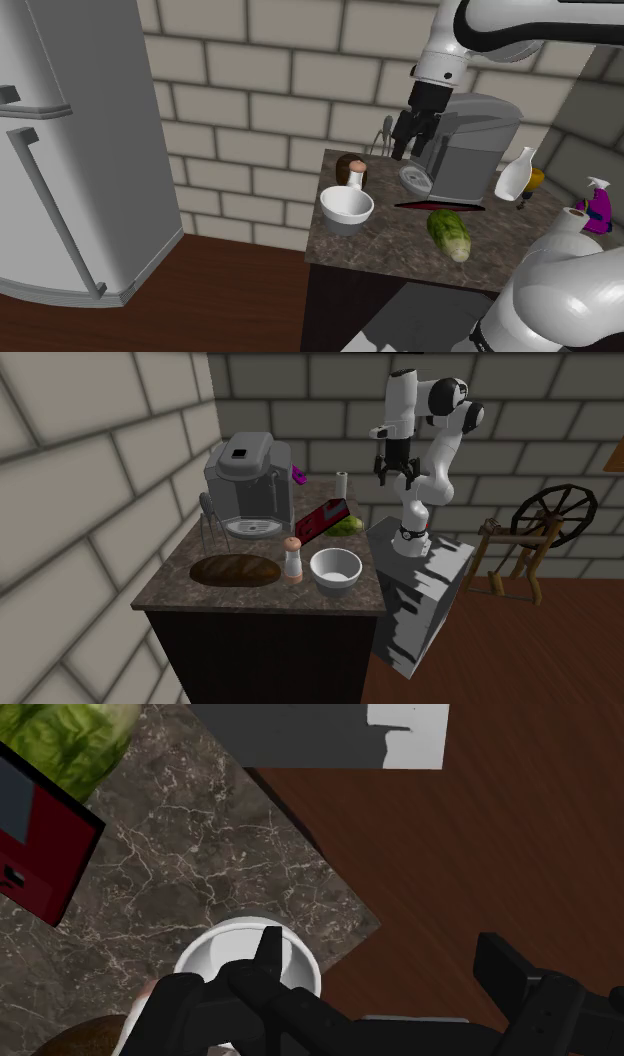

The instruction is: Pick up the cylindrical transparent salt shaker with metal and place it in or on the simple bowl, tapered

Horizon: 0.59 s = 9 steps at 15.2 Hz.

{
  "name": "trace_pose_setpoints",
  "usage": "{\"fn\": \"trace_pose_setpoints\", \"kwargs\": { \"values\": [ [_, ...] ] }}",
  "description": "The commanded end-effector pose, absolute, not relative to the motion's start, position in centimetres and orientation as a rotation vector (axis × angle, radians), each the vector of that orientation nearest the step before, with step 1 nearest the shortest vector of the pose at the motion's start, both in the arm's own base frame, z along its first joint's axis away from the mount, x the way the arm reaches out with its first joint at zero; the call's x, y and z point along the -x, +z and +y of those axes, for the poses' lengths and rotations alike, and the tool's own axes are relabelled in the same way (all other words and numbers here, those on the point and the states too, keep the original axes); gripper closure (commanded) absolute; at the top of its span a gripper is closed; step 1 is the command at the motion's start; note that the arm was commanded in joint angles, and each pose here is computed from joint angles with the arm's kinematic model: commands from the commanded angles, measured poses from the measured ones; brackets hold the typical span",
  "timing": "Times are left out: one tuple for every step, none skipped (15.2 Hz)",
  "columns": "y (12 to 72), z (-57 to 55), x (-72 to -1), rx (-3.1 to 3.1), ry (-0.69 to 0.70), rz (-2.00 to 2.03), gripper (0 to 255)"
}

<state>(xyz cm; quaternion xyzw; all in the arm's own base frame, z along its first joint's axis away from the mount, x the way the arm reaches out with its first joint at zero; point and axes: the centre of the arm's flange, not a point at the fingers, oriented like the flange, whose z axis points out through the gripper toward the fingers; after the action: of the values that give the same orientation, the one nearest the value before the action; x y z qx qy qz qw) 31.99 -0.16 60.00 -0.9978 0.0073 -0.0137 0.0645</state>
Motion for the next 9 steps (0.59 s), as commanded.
{"fn": "trace_pose_setpoints", "kwargs": {
  "values": [
    [60.0, -0.2, -32.0, 3.012, -0.041, 0.022, 0],
    [59.4, -1.0, -32.9, 3.011, -0.041, 0.021, 0],
    [58.9, -1.8, -33.8, 3.01, -0.041, 0.02, 0],
    [58.3, -2.7, -34.6, 3.009, -0.041, 0.019, 0],
    [57.8, -3.5, -35.5, 3.008, -0.04, 0.018, 0],
    [57.2, -4.3, -36.4, 3.007, -0.04, 0.018, 0],
    [56.6, -5.1, -37.3, 3.006, -0.04, 0.017, 0],
    [56.1, -6.0, -38.2, 3.005, -0.04, 0.016, 0],
    [55.5, -6.8, -39.0, 3.004, -0.04, 0.015, 0]
  ]
}}
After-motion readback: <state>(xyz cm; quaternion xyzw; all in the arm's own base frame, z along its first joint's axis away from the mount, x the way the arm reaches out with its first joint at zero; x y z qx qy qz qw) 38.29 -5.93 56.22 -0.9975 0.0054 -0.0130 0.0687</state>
